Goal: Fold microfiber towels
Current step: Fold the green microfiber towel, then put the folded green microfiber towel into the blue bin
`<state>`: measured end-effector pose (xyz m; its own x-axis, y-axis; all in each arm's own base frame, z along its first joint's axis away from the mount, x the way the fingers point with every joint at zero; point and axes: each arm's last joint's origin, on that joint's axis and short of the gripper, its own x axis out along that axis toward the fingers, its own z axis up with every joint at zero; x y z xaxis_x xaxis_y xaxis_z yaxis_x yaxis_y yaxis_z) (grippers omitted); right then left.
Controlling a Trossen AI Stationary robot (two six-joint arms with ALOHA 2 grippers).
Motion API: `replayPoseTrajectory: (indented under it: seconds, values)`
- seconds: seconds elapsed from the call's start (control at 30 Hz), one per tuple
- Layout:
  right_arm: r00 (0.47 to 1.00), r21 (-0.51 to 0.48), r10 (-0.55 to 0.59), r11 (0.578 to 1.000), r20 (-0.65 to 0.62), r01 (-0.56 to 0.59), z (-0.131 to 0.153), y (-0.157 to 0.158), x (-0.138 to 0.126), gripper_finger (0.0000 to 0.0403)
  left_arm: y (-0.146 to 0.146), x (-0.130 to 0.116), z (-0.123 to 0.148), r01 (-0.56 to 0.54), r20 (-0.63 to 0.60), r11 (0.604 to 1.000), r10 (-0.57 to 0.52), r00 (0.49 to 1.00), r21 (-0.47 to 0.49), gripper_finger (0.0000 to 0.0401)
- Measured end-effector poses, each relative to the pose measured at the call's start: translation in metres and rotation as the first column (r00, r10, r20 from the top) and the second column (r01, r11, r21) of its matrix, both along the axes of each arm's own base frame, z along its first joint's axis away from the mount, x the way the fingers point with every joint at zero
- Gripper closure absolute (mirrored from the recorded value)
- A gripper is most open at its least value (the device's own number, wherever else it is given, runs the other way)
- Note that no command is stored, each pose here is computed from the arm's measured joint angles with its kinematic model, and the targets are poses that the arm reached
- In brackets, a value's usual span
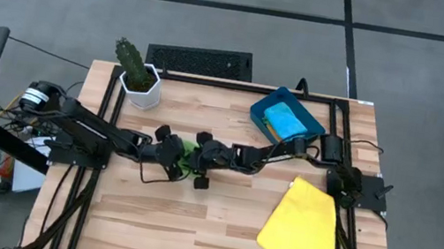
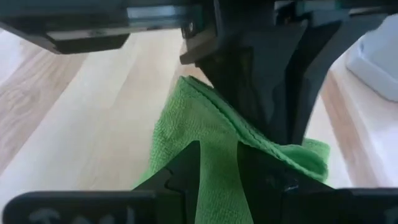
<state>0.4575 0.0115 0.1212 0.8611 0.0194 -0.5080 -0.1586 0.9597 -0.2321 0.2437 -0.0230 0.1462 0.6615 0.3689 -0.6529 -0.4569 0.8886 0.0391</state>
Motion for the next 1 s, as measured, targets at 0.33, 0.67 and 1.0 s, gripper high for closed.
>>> replayPoseTrajectory:
  seconds: [0.33,0.67,1.0]
  values:
    - [1.000,-0.050,-0.006,0.999,0.014,0.007,0.008,-0.004,0.005,0.0271,0.008,-0.007,0.015,-0.002,0.017,1.000,0.002,1.000,0.006,0.0401]
    - [0.999,-0.033,-0.048,0.998,-0.008,0.048,0.006,-0.019,0.005,0.0271,0.010,-0.011,0.012,-0.037,-0.031,0.997,0.039,0.999,0.062,0.0401]
    - [1.000,-0.006,-0.023,1.000,-0.008,0.023,0.006,-0.020,0.005,0.0271,0.012,-0.027,0.030,-0.063,-0.007,0.997,0.063,0.998,0.033,0.0401]
